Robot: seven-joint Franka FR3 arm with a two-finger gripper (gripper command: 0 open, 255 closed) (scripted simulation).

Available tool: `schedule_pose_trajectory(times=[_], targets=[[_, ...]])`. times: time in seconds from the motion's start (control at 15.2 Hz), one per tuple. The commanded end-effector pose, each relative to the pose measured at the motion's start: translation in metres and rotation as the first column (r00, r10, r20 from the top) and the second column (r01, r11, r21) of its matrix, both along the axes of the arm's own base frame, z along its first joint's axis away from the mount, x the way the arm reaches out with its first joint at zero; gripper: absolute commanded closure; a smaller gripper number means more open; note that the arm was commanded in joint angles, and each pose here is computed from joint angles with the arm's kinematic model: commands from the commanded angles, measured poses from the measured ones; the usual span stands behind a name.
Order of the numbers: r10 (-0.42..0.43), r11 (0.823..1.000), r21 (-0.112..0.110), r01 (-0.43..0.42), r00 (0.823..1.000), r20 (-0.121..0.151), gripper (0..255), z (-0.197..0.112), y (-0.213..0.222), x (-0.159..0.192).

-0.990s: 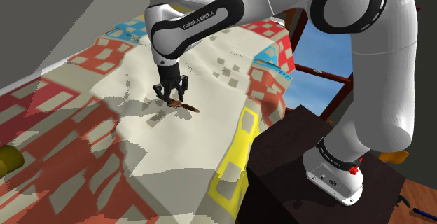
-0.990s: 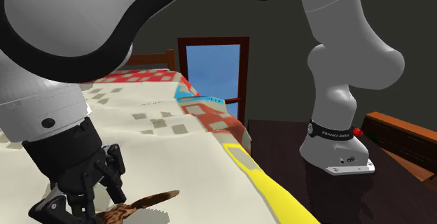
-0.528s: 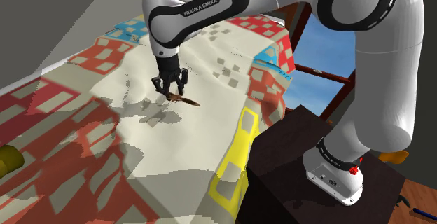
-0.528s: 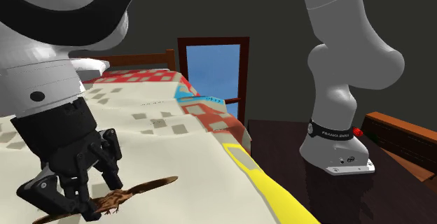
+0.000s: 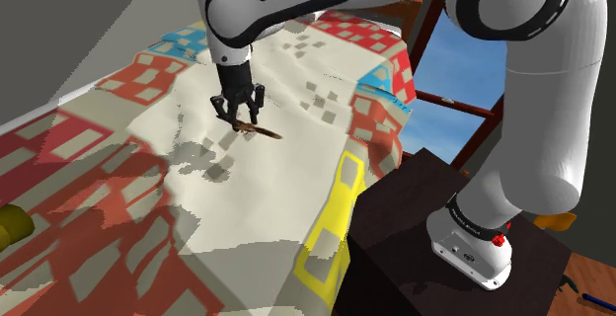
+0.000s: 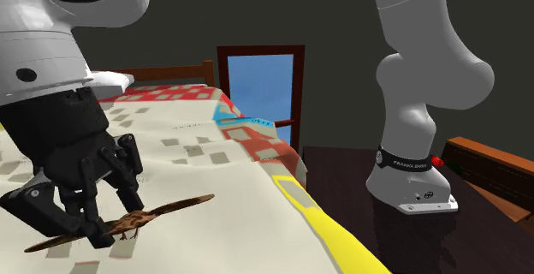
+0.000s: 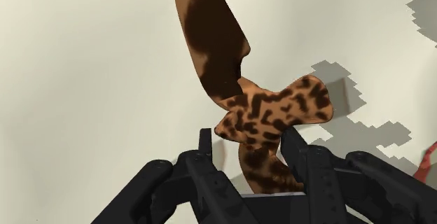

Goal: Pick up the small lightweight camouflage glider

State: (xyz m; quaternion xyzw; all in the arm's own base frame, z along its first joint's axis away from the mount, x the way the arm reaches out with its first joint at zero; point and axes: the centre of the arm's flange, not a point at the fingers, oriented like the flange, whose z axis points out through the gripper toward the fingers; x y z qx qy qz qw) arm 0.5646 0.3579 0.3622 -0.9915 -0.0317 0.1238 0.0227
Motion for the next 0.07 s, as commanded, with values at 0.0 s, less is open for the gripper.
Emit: schedule_pose_trajectory(times=[0.0], targets=[[0.0, 1.0, 0.0, 0.0, 1.0, 0.0, 255, 0.004, -0.0003, -0.0007]])
